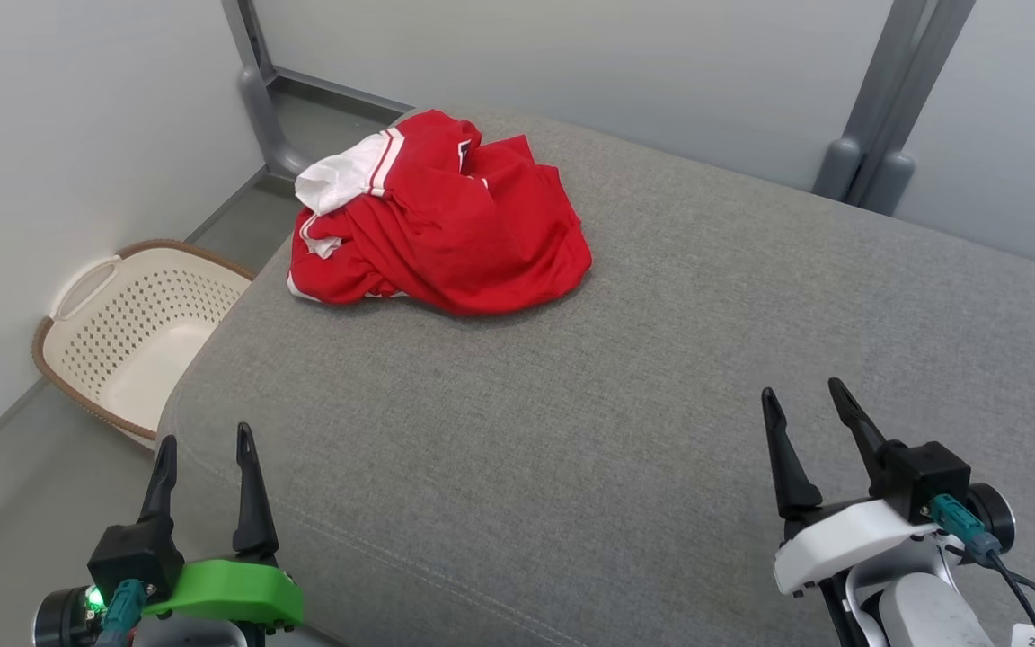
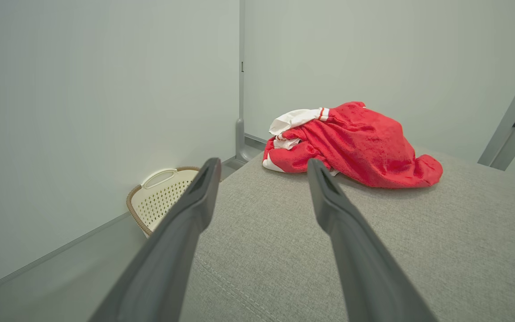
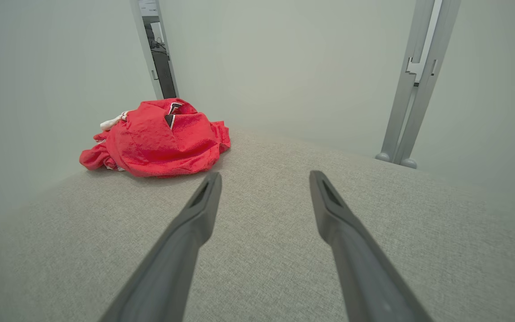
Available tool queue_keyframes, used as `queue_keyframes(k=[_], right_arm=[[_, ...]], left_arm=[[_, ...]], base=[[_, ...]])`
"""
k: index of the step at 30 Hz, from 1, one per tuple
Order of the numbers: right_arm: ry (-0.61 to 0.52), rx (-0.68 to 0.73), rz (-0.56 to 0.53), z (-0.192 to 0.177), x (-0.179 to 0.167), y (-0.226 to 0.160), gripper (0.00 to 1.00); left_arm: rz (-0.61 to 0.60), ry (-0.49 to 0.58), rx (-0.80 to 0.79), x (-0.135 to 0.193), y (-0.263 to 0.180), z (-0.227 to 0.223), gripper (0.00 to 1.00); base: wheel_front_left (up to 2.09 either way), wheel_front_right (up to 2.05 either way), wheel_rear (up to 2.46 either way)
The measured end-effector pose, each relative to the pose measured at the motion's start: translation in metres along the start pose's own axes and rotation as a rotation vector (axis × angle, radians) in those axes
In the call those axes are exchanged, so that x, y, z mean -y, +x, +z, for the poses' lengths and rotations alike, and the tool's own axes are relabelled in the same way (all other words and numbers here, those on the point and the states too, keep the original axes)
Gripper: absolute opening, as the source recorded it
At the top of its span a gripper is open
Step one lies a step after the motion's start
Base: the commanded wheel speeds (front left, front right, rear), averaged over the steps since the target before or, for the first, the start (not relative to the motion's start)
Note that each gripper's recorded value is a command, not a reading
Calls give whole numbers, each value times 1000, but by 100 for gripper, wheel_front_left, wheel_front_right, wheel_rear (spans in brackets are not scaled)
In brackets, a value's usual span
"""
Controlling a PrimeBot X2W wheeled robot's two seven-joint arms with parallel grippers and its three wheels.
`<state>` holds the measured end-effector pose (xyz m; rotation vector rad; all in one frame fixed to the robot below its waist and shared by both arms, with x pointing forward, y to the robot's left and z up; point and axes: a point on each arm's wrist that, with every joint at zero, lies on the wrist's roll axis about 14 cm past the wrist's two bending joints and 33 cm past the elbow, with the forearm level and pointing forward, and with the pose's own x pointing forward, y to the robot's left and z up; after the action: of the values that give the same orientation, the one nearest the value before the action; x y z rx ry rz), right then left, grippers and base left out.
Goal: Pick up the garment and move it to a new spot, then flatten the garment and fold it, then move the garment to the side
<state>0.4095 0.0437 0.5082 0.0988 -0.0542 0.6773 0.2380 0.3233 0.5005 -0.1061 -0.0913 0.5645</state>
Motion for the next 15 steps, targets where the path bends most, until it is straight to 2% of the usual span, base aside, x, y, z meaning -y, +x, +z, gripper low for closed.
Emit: queue_keyframes(k=[6, 15], right_arm=[[17, -25, 52, -11, -14, 13, 100], [20, -37, 51, -16, -13, 14, 100]], left_arm=[[49, 12, -3, -13, -3, 1, 100], [51, -13, -33, -13, -4, -8, 100]], base=[[0, 0, 0], [0, 0, 0]])
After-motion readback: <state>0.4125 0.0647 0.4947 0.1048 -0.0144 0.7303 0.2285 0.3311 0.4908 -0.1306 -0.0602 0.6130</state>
